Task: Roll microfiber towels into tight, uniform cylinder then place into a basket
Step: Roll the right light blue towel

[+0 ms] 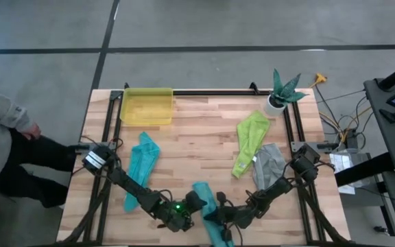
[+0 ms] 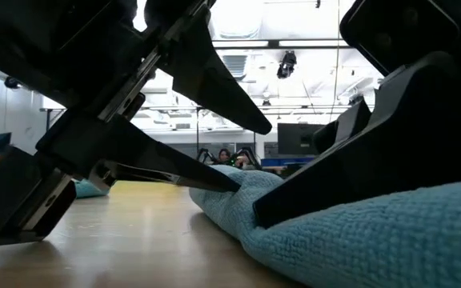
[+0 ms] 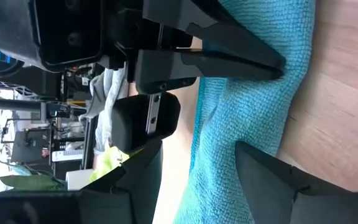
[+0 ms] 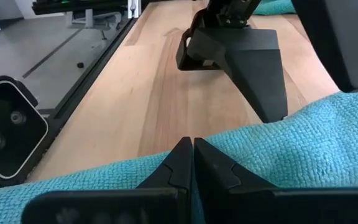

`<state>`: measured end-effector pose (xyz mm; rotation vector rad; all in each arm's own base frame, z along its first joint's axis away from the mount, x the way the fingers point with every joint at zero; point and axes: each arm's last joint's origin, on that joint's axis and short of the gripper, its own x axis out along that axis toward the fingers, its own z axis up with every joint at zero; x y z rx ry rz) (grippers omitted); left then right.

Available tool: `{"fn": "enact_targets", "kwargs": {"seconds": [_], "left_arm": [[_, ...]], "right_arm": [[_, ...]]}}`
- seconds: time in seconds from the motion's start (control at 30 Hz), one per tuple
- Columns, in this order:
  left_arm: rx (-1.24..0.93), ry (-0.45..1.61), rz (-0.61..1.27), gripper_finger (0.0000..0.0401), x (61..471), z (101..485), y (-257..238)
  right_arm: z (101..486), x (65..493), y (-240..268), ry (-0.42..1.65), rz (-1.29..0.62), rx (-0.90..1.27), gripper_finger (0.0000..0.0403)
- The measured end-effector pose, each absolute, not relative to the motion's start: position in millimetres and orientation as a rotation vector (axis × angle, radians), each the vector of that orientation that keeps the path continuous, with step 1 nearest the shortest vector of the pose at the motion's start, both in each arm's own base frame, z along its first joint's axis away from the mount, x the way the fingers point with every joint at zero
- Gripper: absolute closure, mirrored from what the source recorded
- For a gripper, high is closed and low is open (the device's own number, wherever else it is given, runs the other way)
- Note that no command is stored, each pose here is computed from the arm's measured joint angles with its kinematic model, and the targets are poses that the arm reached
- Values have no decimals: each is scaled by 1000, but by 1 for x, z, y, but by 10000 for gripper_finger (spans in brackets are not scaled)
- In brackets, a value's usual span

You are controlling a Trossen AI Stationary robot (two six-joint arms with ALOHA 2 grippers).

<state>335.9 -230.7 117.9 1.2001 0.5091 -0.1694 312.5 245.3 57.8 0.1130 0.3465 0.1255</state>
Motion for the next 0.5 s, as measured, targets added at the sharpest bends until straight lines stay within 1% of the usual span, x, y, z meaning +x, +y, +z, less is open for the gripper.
{"fn": "enact_targets", "kwargs": {"seconds": [0.23,0.5], "left_arm": [[1175,486,-158,216,338,120,-232],[1204,478,-171,216,328,119,-242]], "right_arm": [[58,313,246,342,128,108,390],[59,313,246,337,132,92,390]]}}
